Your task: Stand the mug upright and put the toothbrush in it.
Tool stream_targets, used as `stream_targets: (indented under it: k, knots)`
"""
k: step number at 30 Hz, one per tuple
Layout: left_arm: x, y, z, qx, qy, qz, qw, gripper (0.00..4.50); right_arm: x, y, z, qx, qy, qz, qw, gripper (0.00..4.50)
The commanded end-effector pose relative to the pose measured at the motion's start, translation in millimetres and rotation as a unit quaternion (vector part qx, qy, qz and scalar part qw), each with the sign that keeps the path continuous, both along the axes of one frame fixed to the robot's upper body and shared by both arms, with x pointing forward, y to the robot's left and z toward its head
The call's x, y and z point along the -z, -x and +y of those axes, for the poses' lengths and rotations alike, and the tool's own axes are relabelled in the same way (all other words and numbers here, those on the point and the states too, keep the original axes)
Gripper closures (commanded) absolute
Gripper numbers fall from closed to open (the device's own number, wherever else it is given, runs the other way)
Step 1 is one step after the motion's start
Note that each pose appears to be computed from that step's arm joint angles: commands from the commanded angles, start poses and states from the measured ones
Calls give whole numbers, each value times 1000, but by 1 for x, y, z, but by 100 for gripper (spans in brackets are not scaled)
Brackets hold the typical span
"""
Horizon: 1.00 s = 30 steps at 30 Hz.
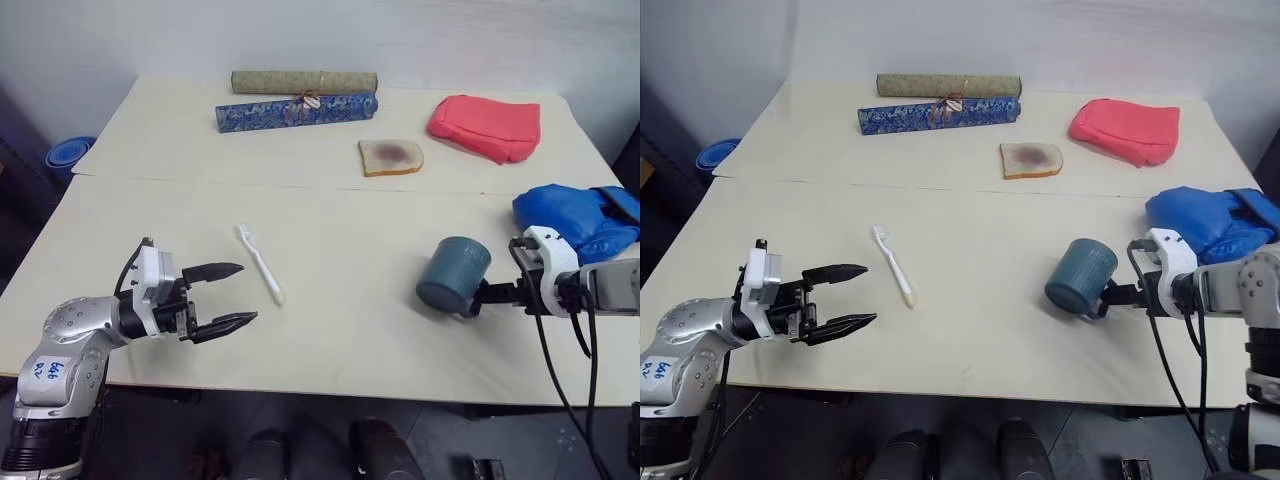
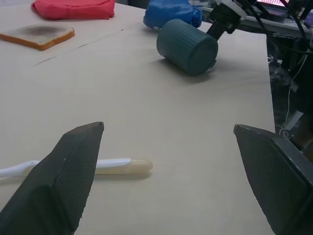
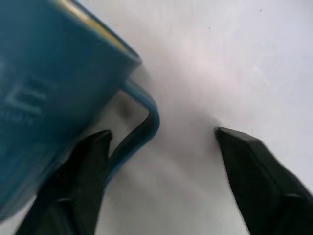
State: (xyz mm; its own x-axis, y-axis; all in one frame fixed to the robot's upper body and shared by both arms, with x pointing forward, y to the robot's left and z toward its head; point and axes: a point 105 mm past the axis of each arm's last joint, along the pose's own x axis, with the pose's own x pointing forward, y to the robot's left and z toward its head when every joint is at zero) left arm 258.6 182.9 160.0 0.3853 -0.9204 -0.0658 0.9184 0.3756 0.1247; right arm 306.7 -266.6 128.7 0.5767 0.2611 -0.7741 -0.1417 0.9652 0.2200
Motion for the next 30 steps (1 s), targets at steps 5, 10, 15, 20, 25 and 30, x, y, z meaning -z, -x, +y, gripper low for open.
stream_targets:
  k: [5, 10, 15, 20, 25, 30]
  knots:
    - [-14, 2, 4, 3, -3, -37, 999, 0, 19, 7, 28, -48, -36, 42, 997, 364]
    - [-16, 1, 12, -19, -2, -39, 999, 0, -17, -15, 55, -78, -94, -59, 991, 449]
    - [-16, -4, 24, -67, 12, -42, 997, 0, -70, -52, 92, -132, -85, -348, 924, 449]
    - [-18, -9, 29, -96, 17, -54, 994, 0, -89, -78, 112, -95, -67, -544, 831, 449]
    - [-24, -13, 30, -103, 19, -65, 992, 0, -54, -89, 131, -118, -47, -558, 820, 449]
    - [-32, -14, 33, -110, 14, -78, 991, 0, -10, -88, 129, -148, -59, -510, 845, 449]
